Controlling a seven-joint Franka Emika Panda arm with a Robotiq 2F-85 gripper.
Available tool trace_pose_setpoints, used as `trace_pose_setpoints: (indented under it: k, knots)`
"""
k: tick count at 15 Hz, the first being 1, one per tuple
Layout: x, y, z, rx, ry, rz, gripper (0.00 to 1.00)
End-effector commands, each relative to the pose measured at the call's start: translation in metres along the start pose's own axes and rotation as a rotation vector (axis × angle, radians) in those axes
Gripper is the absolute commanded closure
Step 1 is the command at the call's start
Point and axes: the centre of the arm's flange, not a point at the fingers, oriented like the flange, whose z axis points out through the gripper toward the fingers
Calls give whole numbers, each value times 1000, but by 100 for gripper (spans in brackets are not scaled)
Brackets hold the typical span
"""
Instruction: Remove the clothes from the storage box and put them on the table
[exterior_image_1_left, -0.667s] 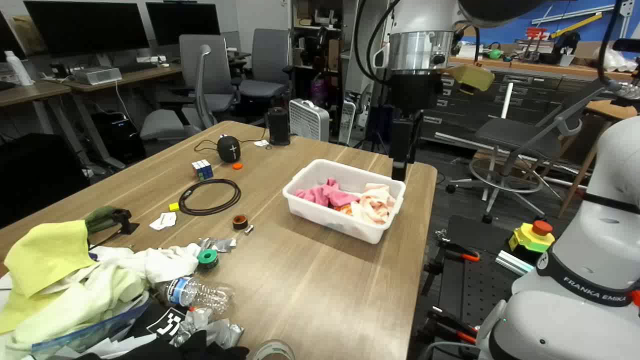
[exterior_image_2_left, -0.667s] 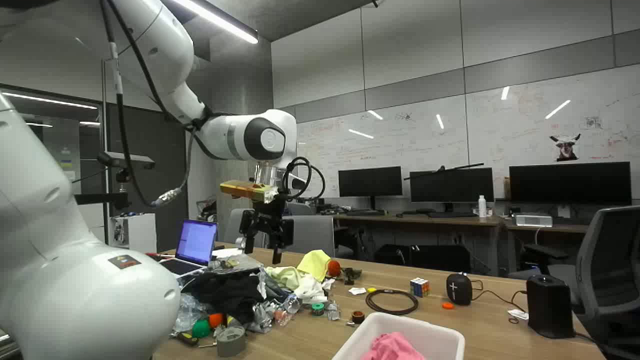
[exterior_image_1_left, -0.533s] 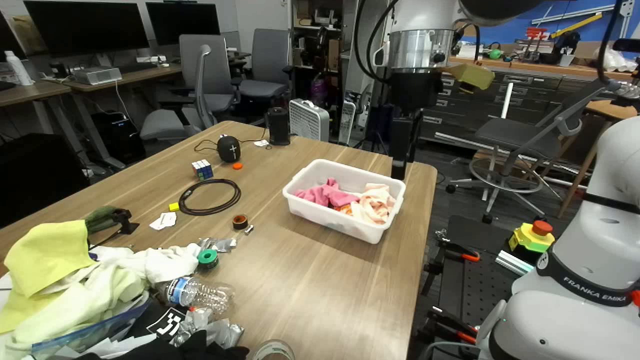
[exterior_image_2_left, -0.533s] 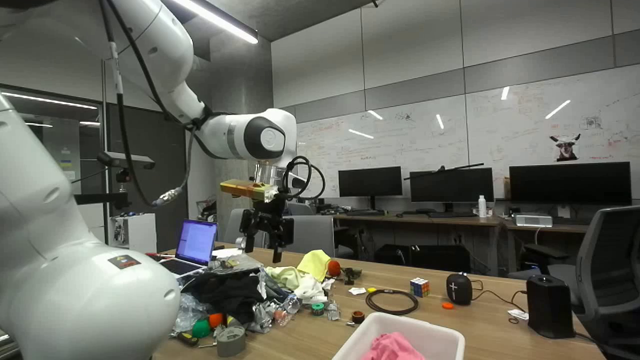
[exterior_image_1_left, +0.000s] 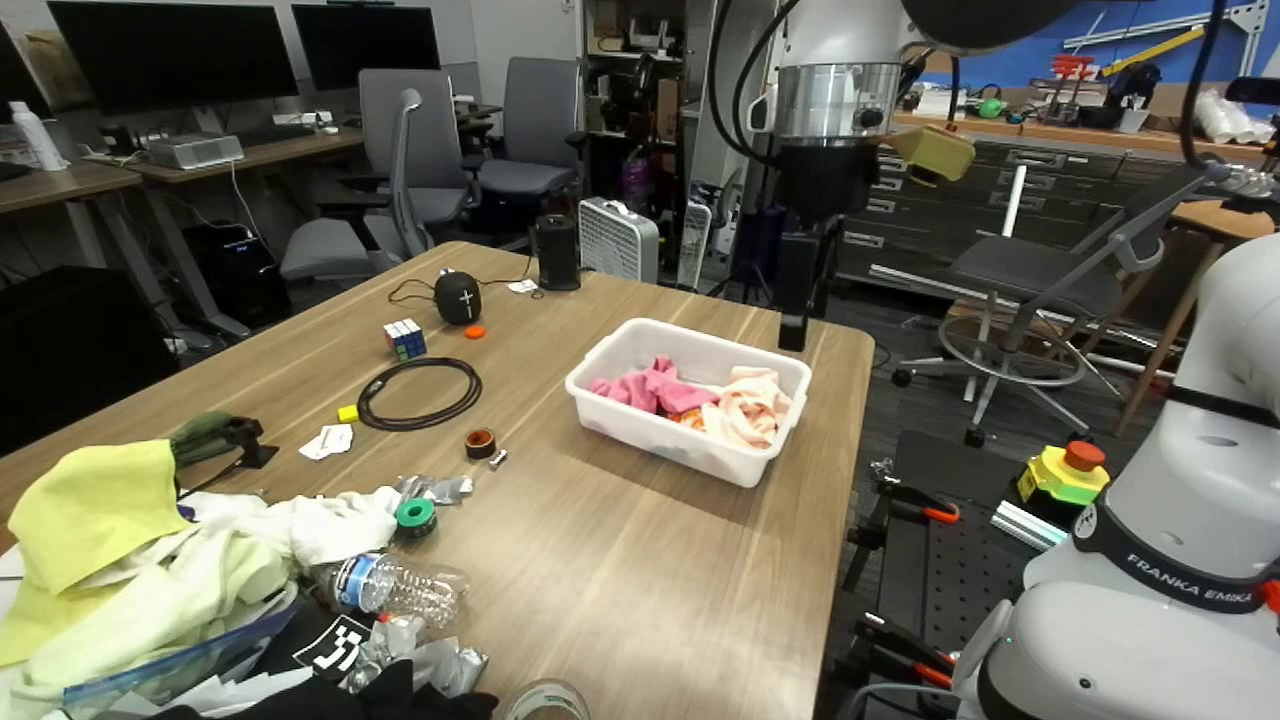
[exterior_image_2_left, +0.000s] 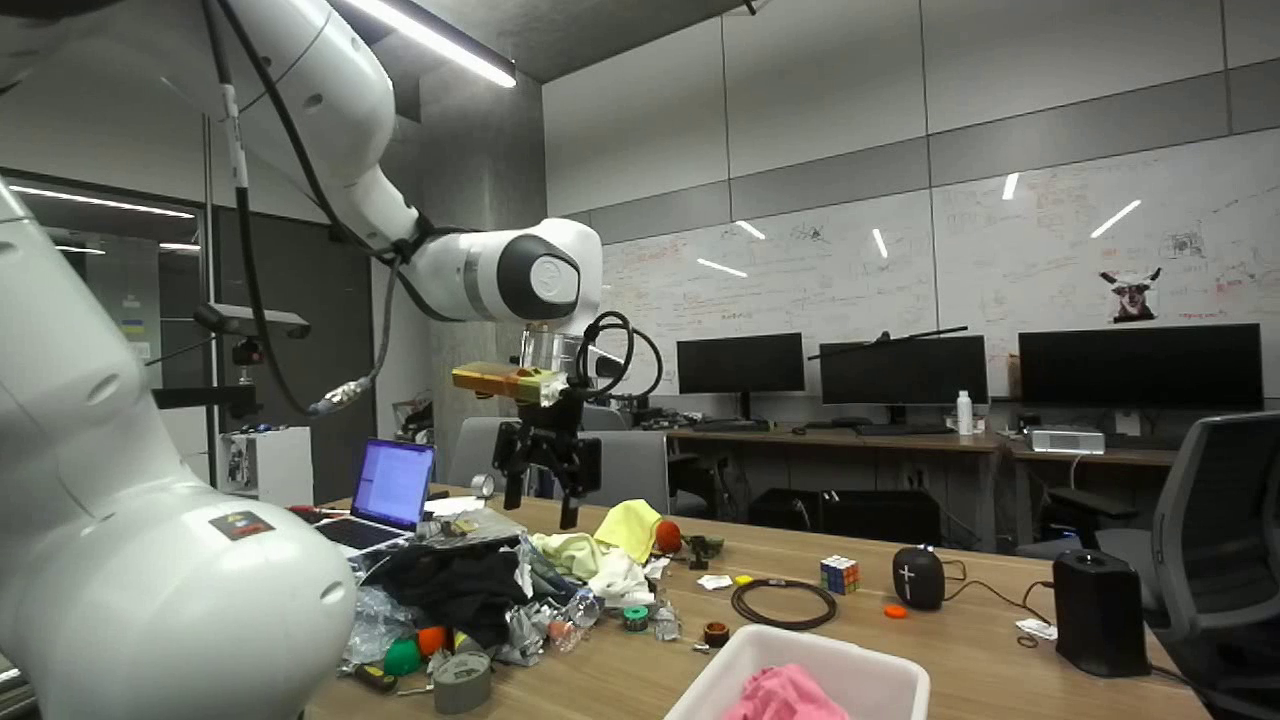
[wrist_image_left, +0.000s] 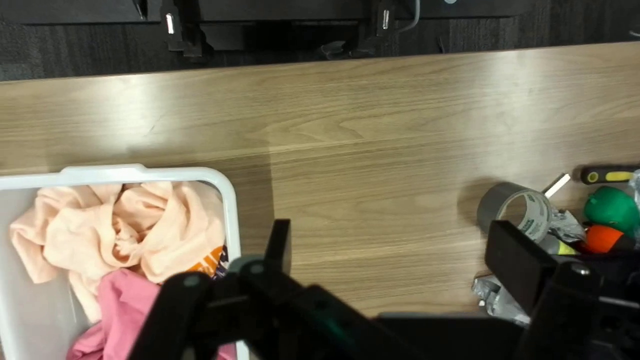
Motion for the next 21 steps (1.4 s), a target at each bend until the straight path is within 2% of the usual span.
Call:
trace_pose_setpoints:
  k: [1,6,11,17,21]
  knots:
    - [26,28,-9,-25,47,61,0]
    - [58,78,-13,-31,133,146,0]
    - [88,127,0,-16,154,244,0]
    - [114,168,32,-11,125,316,0]
    - [126,188,65,-10,76,349,0]
